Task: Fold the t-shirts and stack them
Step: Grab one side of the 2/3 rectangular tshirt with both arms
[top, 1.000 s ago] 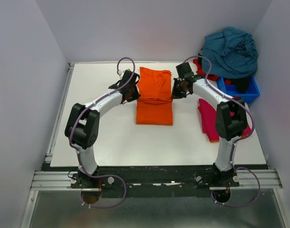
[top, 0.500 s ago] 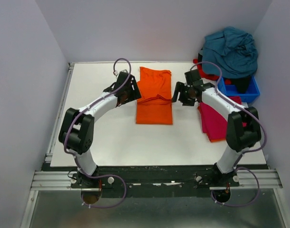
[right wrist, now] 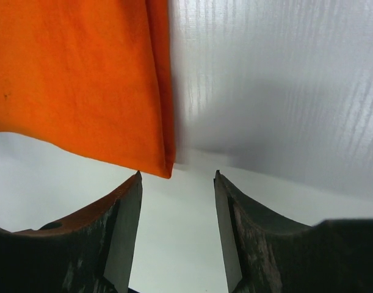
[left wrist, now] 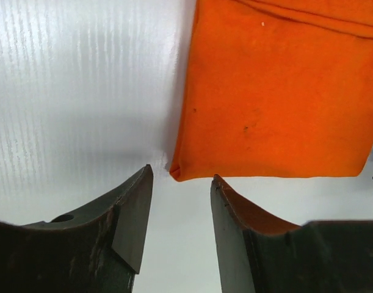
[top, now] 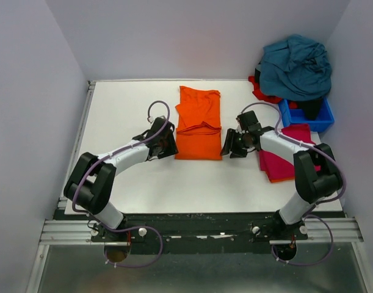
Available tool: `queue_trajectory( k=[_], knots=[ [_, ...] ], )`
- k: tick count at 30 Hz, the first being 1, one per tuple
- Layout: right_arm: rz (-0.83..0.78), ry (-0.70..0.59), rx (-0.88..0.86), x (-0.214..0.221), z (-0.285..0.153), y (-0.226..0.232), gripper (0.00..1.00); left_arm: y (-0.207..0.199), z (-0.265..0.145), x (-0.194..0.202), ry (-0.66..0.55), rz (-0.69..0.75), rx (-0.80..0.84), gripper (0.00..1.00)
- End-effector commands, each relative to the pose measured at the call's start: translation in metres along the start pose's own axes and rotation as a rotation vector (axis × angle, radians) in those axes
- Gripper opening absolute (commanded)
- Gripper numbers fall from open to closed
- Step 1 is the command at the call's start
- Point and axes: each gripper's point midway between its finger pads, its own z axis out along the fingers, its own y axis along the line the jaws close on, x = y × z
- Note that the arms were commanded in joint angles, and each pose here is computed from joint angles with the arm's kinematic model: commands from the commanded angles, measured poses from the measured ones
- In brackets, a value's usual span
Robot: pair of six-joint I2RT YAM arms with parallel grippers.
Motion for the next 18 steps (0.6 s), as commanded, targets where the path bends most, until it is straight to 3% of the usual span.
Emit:
queue_trajectory(
  k=[1, 10, 14, 18],
  knots=[
    [-0.015, 0.014, -0.056, -0.001, 0.013, 0.010, 0.57, 0.000, 0.006, 0.003, -0.001, -0.026, 0.017, 0.54],
    [0.001, 0.070, -0.108, 0.009, 0.029, 0.015, 0.49, -0.003, 0.018, 0.012, 0.045, -0.024, 0.035, 0.49],
    [0.008, 0.088, -0.106, 0.014, 0.033, 0.013, 0.28, -0.002, 0.018, 0.012, 0.048, -0.019, 0.025, 0.48],
    [0.006, 0.098, -0.115, 0.017, 0.032, 0.015, 0.15, 0.000, 0.017, 0.014, 0.055, -0.016, 0.019, 0.47]
  ],
)
